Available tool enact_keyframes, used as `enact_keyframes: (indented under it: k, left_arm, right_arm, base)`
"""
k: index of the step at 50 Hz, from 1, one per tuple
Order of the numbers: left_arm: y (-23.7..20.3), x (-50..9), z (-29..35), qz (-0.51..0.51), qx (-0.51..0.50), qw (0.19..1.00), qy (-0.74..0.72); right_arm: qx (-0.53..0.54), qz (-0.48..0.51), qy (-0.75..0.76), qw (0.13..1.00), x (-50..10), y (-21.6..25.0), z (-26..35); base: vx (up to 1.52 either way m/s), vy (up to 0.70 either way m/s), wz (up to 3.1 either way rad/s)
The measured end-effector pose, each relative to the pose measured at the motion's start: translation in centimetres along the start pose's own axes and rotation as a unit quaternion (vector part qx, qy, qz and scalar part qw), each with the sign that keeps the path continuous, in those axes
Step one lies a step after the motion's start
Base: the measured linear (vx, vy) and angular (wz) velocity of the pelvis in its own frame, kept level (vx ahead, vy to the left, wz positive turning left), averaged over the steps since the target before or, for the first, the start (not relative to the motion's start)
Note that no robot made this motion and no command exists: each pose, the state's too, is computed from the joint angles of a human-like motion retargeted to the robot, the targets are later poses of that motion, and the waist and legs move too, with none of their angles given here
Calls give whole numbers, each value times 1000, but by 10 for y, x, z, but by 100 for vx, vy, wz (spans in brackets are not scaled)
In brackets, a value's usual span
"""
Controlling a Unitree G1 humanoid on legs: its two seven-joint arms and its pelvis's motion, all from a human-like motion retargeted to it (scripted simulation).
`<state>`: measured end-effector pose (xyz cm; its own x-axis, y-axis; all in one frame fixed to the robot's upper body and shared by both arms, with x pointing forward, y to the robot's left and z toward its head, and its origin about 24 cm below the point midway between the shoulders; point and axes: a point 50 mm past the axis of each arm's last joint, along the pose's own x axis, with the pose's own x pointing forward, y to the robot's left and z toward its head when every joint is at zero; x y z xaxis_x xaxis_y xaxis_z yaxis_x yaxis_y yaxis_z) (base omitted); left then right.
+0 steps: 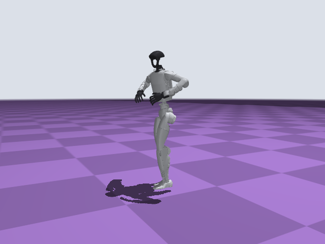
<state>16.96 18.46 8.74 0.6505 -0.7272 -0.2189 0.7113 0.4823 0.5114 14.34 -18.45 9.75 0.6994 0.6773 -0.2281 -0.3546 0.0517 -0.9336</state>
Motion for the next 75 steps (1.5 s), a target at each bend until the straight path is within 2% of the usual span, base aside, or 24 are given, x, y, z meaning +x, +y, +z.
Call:
enact_keyframes:
  k: [4, 9, 15, 27, 39, 52, 60, 64, 69, 72, 75]
  left_arm:
    - [4, 4, 6, 51, 42, 997, -38]
    - [1, 10, 16, 65, 92, 990, -88]
    - [-4, 18, 17, 60, 85, 989, -109]
    - [-24, 22, 5, 55, 86, 989, -110]
    - [-23, 27, -2, 97, 104, 984, -109]
    - [-13, 27, -9, 133, 192, 966, -113]
    - [-8, 17, -21, 127, 240, 961, -54]
    - [-10, 5, -30, 124, 216, 969, -8]
    - [-17, -21, -55, 135, 121, 980, 85]
    - [-26, -45, -79, 151, 42, 973, 170]
    - [-49, -74, -105, 152, -38, 951, 266]
  right_arm:
    - [-45, -59, -47, 996, 7, -3, 5]
    - [-83, -77, -96, 989, 14, -2, 11]
    - [-107, -80, -106, 985, 19, 7, 8]
    - [-65, -73, -119, 988, 17, 20, 11]
    - [-91, -108, -111, 984, 21, 8, 4]
    - [-119, -139, -103, 978, 29, -4, 1]
    - [-107, -127, -108, 980, 24, -20, 5]
    - [-86, -89, -113, 986, 20, -23, 10]
    - [-37, -1, -80, 996, 17, -23, 4]
    - [42, 35, -37, 998, 14, -28, -6]
    - [139, 27, 0, 990, 8, -34, -18]
  base:
    - [61, 20, -53]
    - [64, 11, -9]
    - [67, 13, -17]
    - [60, 21, 7]
    - [49, 9, 61]
    - [67, -21, 13]
    - [73, -5, 5]
    - [59, -2, -3]
    - [54, -7, -60]
    - [55, -1, -63]
    - [61, 11, -71]
